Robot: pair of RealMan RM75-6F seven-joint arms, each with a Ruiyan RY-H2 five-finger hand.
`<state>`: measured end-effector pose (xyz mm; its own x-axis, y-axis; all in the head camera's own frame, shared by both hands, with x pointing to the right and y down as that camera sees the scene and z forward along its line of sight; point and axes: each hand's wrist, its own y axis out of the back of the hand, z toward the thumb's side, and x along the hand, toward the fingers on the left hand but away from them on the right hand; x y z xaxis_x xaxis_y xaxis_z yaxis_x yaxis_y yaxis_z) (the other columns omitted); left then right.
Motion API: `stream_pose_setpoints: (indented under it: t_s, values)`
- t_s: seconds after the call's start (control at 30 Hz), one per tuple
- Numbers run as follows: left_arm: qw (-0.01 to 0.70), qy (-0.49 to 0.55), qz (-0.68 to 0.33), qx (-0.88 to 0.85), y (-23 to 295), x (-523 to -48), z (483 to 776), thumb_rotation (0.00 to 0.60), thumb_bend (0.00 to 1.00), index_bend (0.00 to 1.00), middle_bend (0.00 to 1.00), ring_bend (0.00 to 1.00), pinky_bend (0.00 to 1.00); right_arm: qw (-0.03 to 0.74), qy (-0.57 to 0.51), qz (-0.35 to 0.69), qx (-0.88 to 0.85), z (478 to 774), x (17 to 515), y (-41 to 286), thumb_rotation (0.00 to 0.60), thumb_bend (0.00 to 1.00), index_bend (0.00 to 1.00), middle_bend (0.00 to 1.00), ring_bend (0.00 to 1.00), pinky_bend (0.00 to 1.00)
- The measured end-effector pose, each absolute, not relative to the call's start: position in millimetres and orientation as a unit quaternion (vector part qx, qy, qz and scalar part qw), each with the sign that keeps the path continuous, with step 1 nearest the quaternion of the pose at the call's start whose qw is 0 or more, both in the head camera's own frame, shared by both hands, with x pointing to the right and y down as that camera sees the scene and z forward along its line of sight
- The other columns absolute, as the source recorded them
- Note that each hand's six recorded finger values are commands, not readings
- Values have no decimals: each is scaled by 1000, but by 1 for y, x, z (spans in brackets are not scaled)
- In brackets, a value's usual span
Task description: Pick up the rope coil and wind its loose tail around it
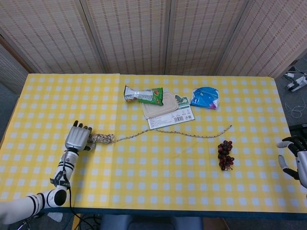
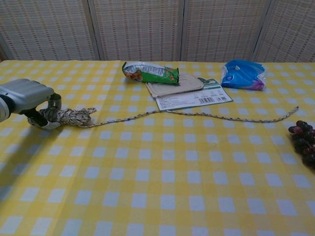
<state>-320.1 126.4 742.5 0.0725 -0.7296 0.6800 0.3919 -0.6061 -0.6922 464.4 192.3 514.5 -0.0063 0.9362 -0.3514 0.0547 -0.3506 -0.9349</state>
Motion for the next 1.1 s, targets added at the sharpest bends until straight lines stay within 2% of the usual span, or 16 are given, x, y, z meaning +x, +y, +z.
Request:
stream_pose_setpoints:
  t_s: [0.07, 0.3, 0.37, 0.5, 0.57, 0.63, 0.8, 0.87, 1.1]
  values:
    - [426, 139, -665, -597, 126, -321, 744, 501, 269, 453, 410, 263, 122, 385, -420, 572, -590, 515, 464, 192, 600, 363, 398, 316, 203, 337]
    - [427, 149, -662, -598, 125, -325, 748, 521, 269, 515, 482, 318, 149, 385, -420, 574, -588, 514, 465, 193, 600, 363, 398, 316, 203, 337]
    - [427, 153, -660, -599, 124, -326, 749, 504, 269, 529, 499, 329, 155, 385, -420, 574, -588, 513, 465, 193, 600, 362, 398, 316, 203, 337]
    - [418, 167, -655, -607, 123, -326, 749, 405, 269, 569, 545, 360, 177, 385, -421, 574, -587, 513, 464, 193, 600, 363, 398, 316, 203, 337]
    - [407, 179, -652, -614, 122, -326, 748, 393, 269, 589, 569, 381, 191, 386, -421, 574, -587, 512, 463, 193, 600, 363, 398, 316, 203, 337]
    - [397, 192, -647, -622, 120, -326, 747, 403, 269, 609, 591, 398, 202, 386, -420, 574, -587, 512, 463, 193, 600, 363, 398, 316, 203, 336]
    - [397, 215, -630, -632, 112, -326, 738, 495, 269, 645, 630, 434, 237, 388, -418, 574, -588, 510, 461, 192, 600, 363, 398, 316, 203, 337]
    - [405, 226, -619, -633, 107, -326, 731, 512, 269, 649, 635, 441, 257, 390, -416, 573, -588, 510, 460, 191, 600, 363, 398, 316, 203, 337]
    - [409, 298, -571, -647, 85, -325, 697, 528, 269, 682, 677, 490, 317, 394, -400, 572, -598, 512, 450, 184, 600, 363, 398, 316, 203, 337]
